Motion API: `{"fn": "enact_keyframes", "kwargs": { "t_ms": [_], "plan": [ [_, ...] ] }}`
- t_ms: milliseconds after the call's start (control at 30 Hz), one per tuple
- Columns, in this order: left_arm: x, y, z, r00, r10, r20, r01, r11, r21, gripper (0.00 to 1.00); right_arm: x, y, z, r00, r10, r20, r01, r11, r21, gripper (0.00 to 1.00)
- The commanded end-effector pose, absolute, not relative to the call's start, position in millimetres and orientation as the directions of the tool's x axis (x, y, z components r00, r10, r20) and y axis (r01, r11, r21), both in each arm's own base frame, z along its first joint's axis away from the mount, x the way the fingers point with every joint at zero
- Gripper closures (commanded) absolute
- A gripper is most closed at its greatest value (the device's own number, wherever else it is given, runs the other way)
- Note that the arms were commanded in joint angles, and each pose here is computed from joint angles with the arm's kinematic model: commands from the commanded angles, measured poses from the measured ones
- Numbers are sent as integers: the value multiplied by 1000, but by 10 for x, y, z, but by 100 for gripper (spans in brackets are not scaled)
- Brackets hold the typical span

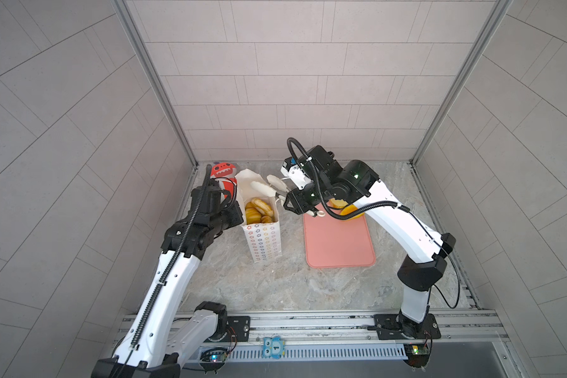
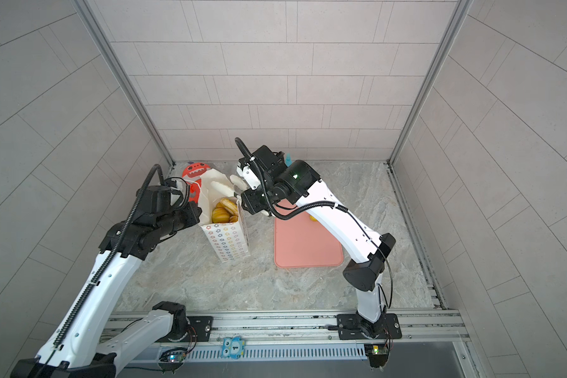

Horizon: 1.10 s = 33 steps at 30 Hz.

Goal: Place the fake bread into the paper bag
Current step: 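Move the tongs with the right gripper back over the pink tray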

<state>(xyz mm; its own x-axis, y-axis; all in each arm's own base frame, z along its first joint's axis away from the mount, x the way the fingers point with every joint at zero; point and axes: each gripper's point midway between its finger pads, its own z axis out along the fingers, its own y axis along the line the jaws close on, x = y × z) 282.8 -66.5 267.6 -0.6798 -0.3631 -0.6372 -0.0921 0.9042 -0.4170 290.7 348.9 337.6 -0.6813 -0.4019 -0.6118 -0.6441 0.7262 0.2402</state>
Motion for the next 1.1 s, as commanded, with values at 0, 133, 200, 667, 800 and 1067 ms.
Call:
{"fn": "enact_keyframes", "kwargs": {
  "t_ms": [0,133,200,667,800,1067],
  "plan": [
    [2792,-631,2690,-680,-365,-635,-103,906,-410,94,2862,3332,3767,-624,-358,-694,-650,732,207,52],
    [2798,-637,2684,-682,-365,-634,-102,905,-412,94,2885,3200,3882,-609,-336,-719,-629,756,180,53],
    [2801,-642,2688,-682,-364,-634,-99,906,-413,94,2900,3127,3951,-601,-320,-733,-618,767,172,54],
    [2826,-652,2713,-681,-360,-638,-92,906,-413,94,3178,2248,4186,-598,-178,-782,-445,884,140,56],
    [2834,-654,2706,-682,-360,-637,-92,906,-413,94,3287,1954,4074,-622,-137,-771,-373,918,137,56],
    [2837,-657,2685,-685,-360,-633,-94,906,-413,94,3429,1550,3692,-684,-102,-723,-265,957,117,56]
  ]
}}
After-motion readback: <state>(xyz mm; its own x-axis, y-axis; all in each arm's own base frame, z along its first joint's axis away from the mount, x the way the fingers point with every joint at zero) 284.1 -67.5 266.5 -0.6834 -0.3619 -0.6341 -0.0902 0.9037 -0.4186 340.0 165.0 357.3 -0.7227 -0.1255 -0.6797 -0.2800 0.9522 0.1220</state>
